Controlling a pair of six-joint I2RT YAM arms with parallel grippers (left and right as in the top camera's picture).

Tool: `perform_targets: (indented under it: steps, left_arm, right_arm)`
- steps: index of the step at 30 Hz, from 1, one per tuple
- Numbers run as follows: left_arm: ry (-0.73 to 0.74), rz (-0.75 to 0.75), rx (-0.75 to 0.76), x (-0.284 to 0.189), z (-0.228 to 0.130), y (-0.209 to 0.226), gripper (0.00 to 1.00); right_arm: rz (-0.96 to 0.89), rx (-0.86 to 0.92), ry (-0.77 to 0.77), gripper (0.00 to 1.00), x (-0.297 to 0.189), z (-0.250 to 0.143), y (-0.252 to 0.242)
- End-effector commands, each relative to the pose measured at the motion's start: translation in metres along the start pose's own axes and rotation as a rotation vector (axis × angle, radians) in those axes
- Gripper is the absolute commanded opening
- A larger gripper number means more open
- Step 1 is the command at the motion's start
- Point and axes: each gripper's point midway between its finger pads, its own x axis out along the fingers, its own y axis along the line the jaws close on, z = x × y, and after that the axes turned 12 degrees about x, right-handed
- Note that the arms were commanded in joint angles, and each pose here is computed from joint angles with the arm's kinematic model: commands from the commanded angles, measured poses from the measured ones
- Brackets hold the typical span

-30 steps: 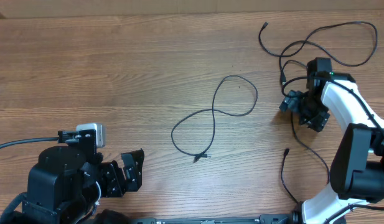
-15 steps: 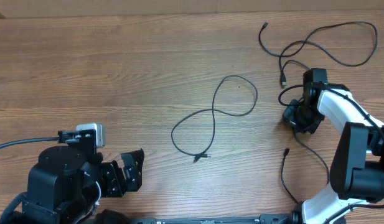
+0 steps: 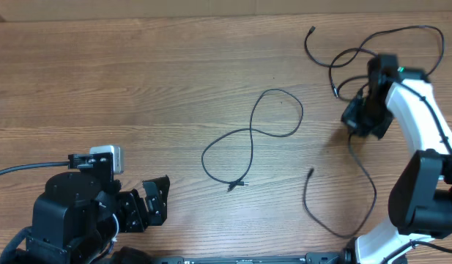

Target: Untangle cables

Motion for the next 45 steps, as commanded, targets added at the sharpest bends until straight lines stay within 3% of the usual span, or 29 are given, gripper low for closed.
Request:
perform_targets:
  steps: [1, 7, 15, 20, 26, 33, 37, 42, 45]
  left_arm:
    - [-0.004, 0.009, 0.013, 0.0, 0.001, 0.001, 0.99]
    - [-0.004, 0.009, 0.013, 0.0, 0.001, 0.001, 1.0]
    - [-0.004, 0.009, 0.013, 0.0, 0.001, 0.001, 1.0]
    - [-0.004, 0.009, 0.013, 0.0, 0.001, 0.001, 1.0]
    - [-0.004, 0.009, 0.013, 0.0, 0.001, 0.001, 1.0]
    - [-0.004, 0.009, 0.013, 0.0, 0.001, 0.001, 0.99]
    - [-0.004, 0.009, 0.013, 0.0, 0.001, 0.001, 1.0]
    - [-0.004, 0.009, 0.013, 0.0, 0.001, 0.001, 1.0]
    - [-0.004, 0.009, 0.013, 0.0, 0.001, 0.001, 0.99]
  right_arm:
    - [0.059, 0.004, -0.063, 0.04, -0.04, 0.015, 0.016]
    - [0.133, 0.024, -0.155, 0.04, -0.102, 0.034, 0.024]
    - [0.104, 0.298, -0.261, 0.04, -0.142, 0.073, -0.028]
    - [0.093, 0.472, -0.254, 0.04, -0.142, 0.091, -0.07]
    - [0.118, 0.544, -0.234, 0.04, -0.142, 0.1, -0.091]
    - [0.165, 0.591, -0.288, 0.04, -0.147, 0.116, -0.088]
    - [0.184, 0.668, -0.289, 0.13, -0.143, 0.12, -0.086]
    - [0.157, 0.652, -0.256, 0.06, -0.117, 0.118, -0.082]
    - [0.12, 0.647, -0.211, 0.06, -0.094, 0.11, -0.083]
